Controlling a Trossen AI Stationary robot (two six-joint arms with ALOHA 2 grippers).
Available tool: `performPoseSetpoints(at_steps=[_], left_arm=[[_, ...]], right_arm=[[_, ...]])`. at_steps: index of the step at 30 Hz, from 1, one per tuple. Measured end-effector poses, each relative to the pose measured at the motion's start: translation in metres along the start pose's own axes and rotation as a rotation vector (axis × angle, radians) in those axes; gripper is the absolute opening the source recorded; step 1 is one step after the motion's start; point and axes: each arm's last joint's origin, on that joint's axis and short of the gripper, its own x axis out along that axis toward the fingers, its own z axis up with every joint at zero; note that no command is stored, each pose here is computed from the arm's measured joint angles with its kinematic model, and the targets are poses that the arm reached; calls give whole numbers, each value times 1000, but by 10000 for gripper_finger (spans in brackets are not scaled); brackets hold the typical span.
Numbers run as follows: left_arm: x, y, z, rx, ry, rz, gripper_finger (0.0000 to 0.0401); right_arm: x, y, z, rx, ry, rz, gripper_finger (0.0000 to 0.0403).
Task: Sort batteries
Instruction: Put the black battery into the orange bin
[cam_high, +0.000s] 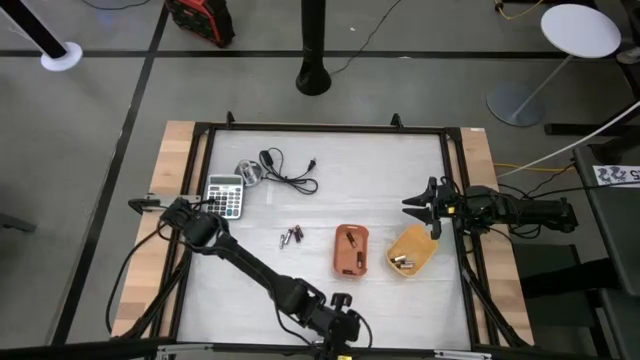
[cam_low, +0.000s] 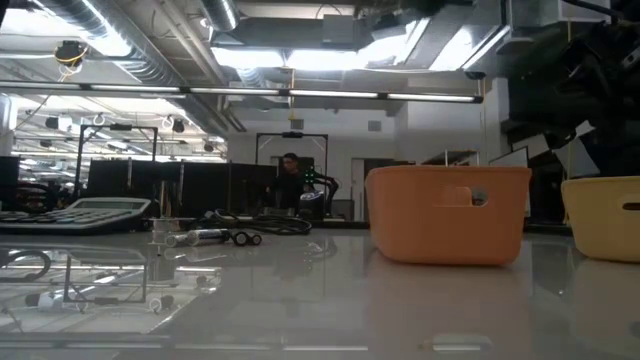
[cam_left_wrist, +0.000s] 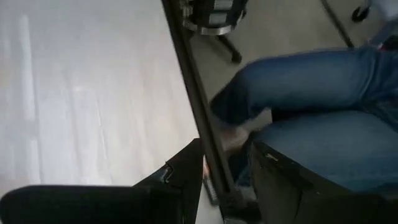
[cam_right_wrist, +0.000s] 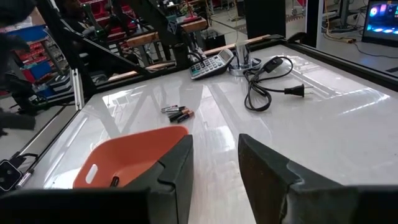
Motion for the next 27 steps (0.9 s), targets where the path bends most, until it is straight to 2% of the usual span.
performPoseSetpoints(at_steps=[5,14,18,21,25,27], left_arm=[[-21,2,14,11,-12,-19,117],[-87,17,15,-66,237,89,117],[-117,30,5,-82,394,229,117],[-136,42,-3,-62,506,401,117],[-154,70,-10,-65,658,576,117],[-160,86,-9,-93,700,614,117]], right_arm=[[0,0,0,0,-1,0,122],[0,0,0,0,-2,0,122],[1,1,4,9,-56,14,122],[0,3,13,87,-147,52,122],[-3,6,25,136,-264,101,122],[-5,7,29,182,-309,123,122]])
